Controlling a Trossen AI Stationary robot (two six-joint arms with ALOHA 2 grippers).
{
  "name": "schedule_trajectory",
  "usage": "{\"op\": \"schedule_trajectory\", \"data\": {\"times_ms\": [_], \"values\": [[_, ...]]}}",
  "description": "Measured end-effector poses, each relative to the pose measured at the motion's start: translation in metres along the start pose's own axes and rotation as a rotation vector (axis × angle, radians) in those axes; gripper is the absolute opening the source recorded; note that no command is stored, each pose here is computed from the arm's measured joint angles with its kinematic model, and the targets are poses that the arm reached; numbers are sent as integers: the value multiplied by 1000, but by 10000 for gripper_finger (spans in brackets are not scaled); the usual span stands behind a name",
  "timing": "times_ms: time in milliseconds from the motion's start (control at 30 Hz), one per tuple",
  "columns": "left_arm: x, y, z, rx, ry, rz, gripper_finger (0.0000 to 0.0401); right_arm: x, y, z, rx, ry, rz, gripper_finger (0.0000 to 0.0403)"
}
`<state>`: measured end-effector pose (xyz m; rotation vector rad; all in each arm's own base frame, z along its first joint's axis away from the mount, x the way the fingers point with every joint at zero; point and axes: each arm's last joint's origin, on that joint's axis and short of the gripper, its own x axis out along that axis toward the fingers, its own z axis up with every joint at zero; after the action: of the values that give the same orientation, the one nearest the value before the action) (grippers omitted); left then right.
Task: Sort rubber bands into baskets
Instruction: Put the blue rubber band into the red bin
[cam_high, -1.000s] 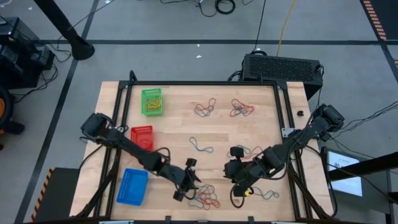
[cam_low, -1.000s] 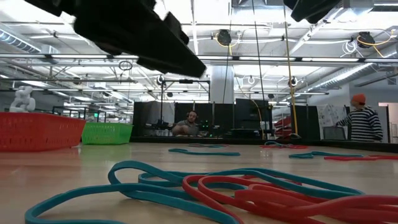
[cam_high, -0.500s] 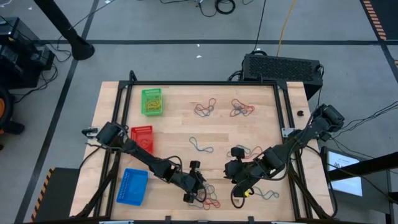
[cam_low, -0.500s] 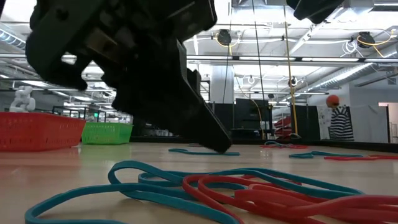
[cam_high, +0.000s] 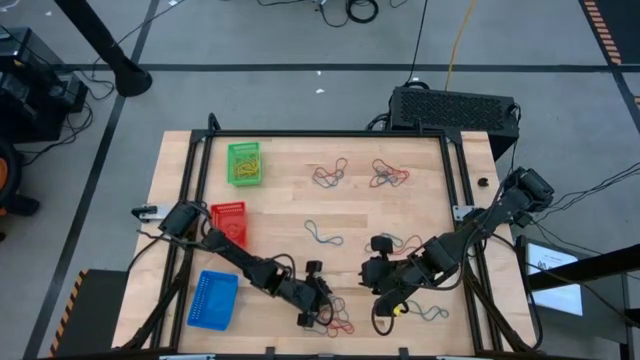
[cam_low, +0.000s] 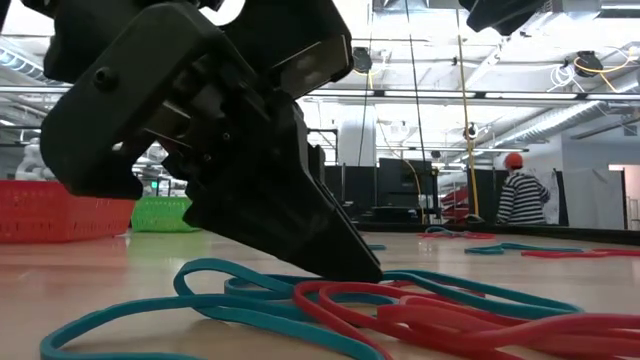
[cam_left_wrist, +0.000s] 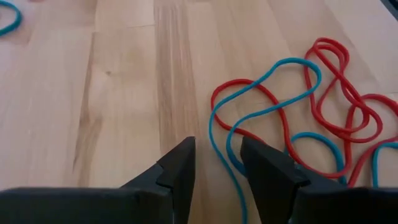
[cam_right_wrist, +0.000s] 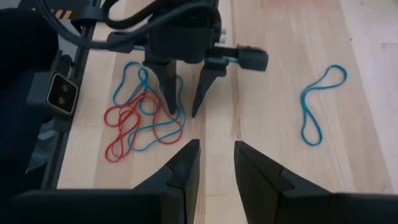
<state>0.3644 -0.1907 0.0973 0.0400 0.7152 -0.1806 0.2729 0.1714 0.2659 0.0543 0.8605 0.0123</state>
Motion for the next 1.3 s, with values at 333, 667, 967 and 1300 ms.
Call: {"op": "schedule_trajectory", "data": {"times_ms": [333, 667, 967, 1300], "values": [[1, 6, -1, -6, 37, -22, 27, 0, 0, 0, 2, -1, 0, 91], [-23, 9, 18, 69, 5, 12, 3, 0, 0, 0, 7, 2, 3, 91], [-95, 12, 63, 143, -105, 152, 1, 0, 0, 0, 6, 3, 3, 91], [-161, 18, 65, 122, -5, 282, 1, 0, 0, 0, 7, 3, 4, 91]]}}
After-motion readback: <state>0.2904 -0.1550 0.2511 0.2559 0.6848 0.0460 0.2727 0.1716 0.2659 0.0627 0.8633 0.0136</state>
